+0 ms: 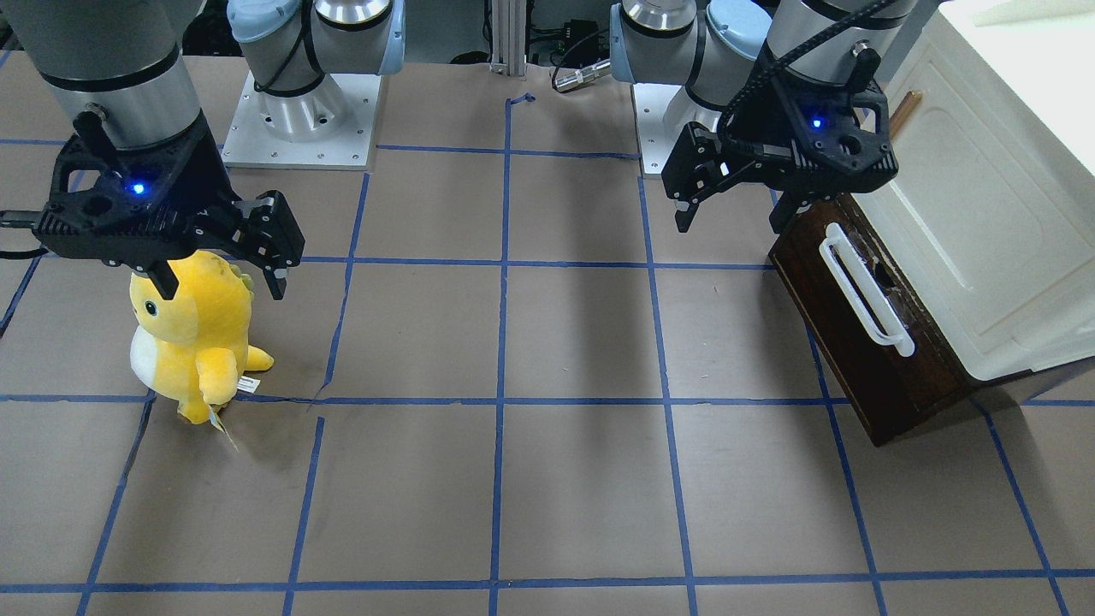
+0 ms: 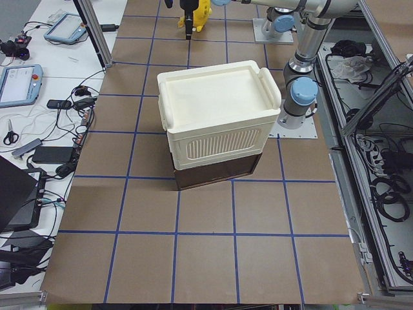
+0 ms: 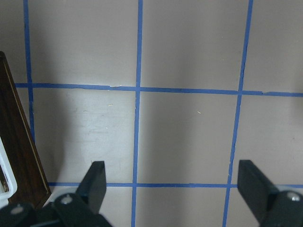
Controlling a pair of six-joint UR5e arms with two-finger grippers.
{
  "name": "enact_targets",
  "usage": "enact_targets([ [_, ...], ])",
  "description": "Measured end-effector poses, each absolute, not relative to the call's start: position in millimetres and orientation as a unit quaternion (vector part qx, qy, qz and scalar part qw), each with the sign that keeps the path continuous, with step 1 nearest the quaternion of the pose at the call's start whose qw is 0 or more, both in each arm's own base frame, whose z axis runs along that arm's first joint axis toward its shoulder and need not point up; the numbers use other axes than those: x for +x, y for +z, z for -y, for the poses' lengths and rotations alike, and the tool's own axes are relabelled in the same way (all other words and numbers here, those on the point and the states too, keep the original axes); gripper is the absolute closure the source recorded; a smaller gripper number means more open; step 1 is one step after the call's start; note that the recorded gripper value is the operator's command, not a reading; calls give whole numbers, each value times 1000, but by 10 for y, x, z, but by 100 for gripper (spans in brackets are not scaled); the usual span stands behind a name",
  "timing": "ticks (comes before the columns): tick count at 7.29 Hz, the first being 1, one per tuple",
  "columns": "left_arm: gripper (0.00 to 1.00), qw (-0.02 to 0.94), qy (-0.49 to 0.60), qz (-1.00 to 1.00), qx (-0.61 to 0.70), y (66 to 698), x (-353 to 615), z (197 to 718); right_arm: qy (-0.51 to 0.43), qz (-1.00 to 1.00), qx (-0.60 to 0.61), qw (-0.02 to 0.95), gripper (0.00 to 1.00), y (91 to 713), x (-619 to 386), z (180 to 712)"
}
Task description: Pull drawer sideways
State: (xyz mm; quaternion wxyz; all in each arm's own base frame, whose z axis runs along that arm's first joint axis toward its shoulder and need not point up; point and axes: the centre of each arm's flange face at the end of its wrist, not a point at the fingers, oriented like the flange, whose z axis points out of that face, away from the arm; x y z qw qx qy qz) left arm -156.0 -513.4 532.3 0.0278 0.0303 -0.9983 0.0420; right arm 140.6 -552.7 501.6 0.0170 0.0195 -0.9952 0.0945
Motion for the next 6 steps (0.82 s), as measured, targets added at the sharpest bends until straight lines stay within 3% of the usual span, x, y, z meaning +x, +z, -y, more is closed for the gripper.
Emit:
enact_targets([
  [6,0,27,44,998,30,5327,-1574,5116,94,995,19,17,0,5016,1406,5527],
])
